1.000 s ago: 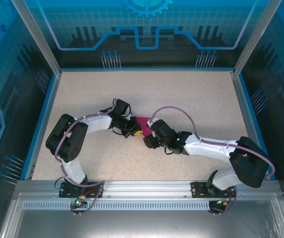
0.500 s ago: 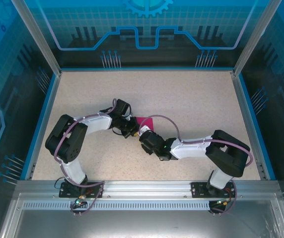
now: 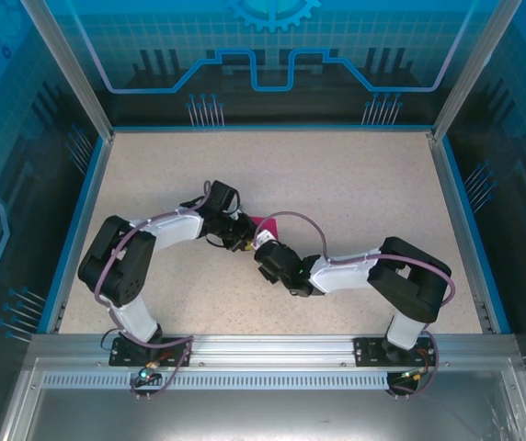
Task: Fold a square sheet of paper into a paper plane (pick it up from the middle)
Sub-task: Fold the wing for the fifth time at the center of the table.
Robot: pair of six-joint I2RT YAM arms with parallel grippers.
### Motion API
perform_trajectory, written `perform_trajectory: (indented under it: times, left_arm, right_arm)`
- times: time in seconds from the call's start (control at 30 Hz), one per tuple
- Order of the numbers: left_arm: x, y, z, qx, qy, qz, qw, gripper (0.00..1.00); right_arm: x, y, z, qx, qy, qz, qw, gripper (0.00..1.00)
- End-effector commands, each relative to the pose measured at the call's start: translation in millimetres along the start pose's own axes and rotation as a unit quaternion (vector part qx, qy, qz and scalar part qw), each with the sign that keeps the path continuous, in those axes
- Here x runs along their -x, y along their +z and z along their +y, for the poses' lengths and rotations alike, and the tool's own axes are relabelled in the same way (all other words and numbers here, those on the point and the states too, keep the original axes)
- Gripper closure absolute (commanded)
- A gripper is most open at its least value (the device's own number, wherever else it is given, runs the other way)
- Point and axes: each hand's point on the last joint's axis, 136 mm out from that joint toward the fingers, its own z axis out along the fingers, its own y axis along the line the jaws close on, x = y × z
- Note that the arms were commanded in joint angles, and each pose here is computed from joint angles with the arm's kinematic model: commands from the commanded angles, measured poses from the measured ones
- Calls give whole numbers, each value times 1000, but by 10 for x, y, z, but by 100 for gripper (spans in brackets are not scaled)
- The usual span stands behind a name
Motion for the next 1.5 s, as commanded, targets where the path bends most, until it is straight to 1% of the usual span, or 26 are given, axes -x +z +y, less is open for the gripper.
perform_trajectory:
  times: [0.0, 0.1, 0.2, 0.3, 0.4, 0.6, 0.93, 1.13, 1.3, 1.47]
  left_arm:
    - [113, -243, -36, -12, -13, -19, 1000, 71]
    - [218, -400, -1, -17, -18, -39, 999, 61]
    - [250, -498, 35, -17, -14, -56, 998, 52]
    - [218, -502, 72, -22, -10, -59, 998, 48]
    - [170, -467, 115, -31, -9, -55, 998, 48]
    - [22, -327, 178, -30, 9, -34, 999, 49]
    - [-76, -129, 194, -31, 27, -16, 999, 52]
    - [-81, -34, 151, -37, 35, -7, 999, 55]
    - [-78, 28, 130, -38, 43, -1, 998, 57]
    - [-69, 68, 124, -38, 45, 1, 998, 59]
  right_arm:
    - [-23, -36, -20, 21, 25, -1, 999, 87]
    - [-46, -38, -3, 63, 54, 5, 997, 90]
    - [-61, -38, 21, 111, 92, 12, 989, 92]
    - [-93, -1, 24, 157, 136, 23, 978, 94]
    - [-142, 40, 17, 188, 172, 37, 966, 95]
    - [-63, 58, -37, 252, 251, 38, 934, 99]
    - [36, 73, -101, 314, 347, 68, 881, 100]
    - [40, 91, -122, 324, 374, 88, 865, 100]
    - [39, 91, -133, 327, 384, 102, 857, 100]
    - [61, 76, -141, 333, 389, 102, 853, 100]
